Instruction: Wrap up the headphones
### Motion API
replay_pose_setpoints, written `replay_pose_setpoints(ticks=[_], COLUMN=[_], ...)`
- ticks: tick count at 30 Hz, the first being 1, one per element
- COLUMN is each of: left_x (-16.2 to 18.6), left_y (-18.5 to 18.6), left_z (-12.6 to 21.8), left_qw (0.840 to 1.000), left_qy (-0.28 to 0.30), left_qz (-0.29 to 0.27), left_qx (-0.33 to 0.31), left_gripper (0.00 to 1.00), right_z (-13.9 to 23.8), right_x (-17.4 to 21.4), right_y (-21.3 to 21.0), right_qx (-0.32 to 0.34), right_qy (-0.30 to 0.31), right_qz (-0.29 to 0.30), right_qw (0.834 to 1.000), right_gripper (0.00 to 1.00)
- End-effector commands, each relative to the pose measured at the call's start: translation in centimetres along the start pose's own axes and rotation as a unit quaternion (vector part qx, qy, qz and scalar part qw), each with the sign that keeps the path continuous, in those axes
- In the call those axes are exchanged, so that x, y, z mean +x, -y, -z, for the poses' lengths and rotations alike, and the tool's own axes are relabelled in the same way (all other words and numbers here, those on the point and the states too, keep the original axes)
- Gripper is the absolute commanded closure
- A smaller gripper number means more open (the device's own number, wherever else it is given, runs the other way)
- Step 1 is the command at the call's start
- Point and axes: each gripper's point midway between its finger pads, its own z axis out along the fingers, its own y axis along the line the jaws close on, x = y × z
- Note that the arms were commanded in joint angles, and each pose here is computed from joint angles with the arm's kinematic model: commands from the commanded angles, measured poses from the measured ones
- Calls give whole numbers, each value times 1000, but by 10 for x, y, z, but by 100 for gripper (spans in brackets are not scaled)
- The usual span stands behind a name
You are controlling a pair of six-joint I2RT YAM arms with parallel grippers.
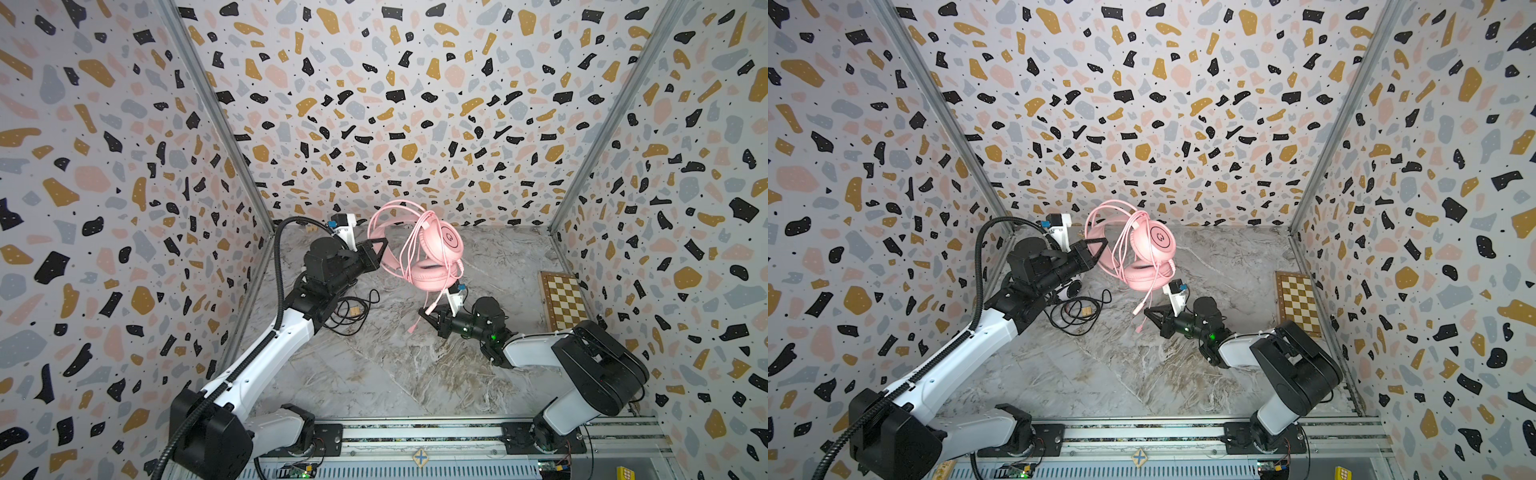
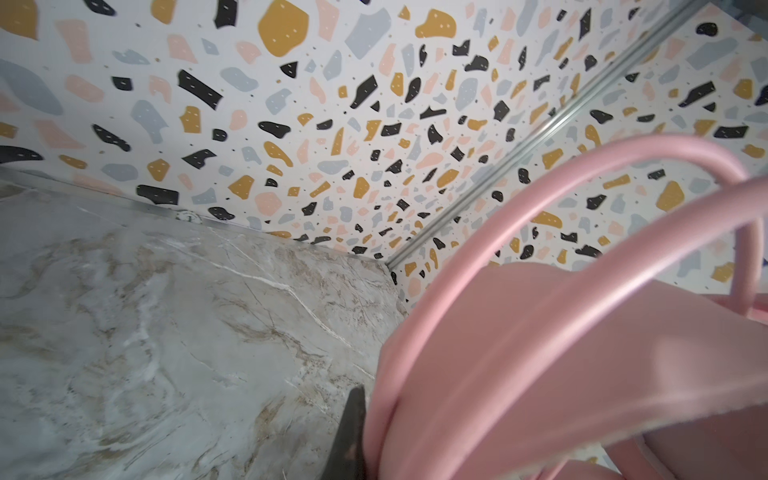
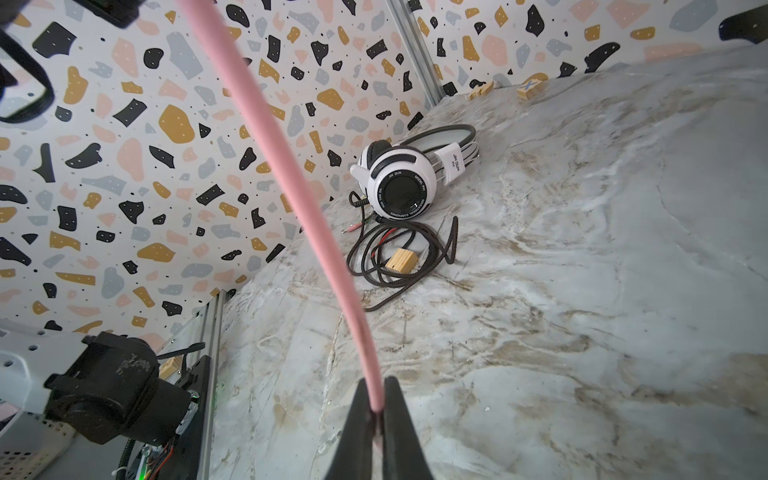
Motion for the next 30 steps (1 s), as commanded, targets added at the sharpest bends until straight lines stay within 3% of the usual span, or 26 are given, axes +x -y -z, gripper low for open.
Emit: replay_pose_setpoints(ticks=[1, 5, 9, 14, 17, 22, 26, 30], left_x=[-52, -60, -66, -61, -53, -36, -17, -5], left_y=[5, -29, -59, -75, -74, -84, -93, -102], left_z=[11, 20, 32, 26, 16, 14, 15, 27], left_qw=[993, 978, 951, 930, 929, 918, 911, 889], left_qy=[105, 158, 212, 220, 209, 192, 151, 124], left_qz=[45, 93, 121, 119, 90, 21, -56, -126], left_qx=[-28, -104, -190, -270, -291, -345, -381, -422], left_gripper=[100, 100, 100, 100, 100, 100, 100, 100], right_z=[6, 9, 8, 1, -2, 11, 21, 30], right_x=[-4, -6, -9, -15, -21, -64, -94, -122], right_y=[-20, -40, -64, -95, -112, -126, -119, -108], right_qx=[-4, 5, 20, 14, 15, 65, 135, 200], right_qy=[11, 12, -3, -30, -48, -39, -57, -63], right_qz=[-4, 1, 28, 62, 96, 177, 246, 295], right_qw=[1000, 1000, 999, 998, 994, 981, 958, 932], right_gripper=[96, 96, 95, 95, 95, 94, 94, 93])
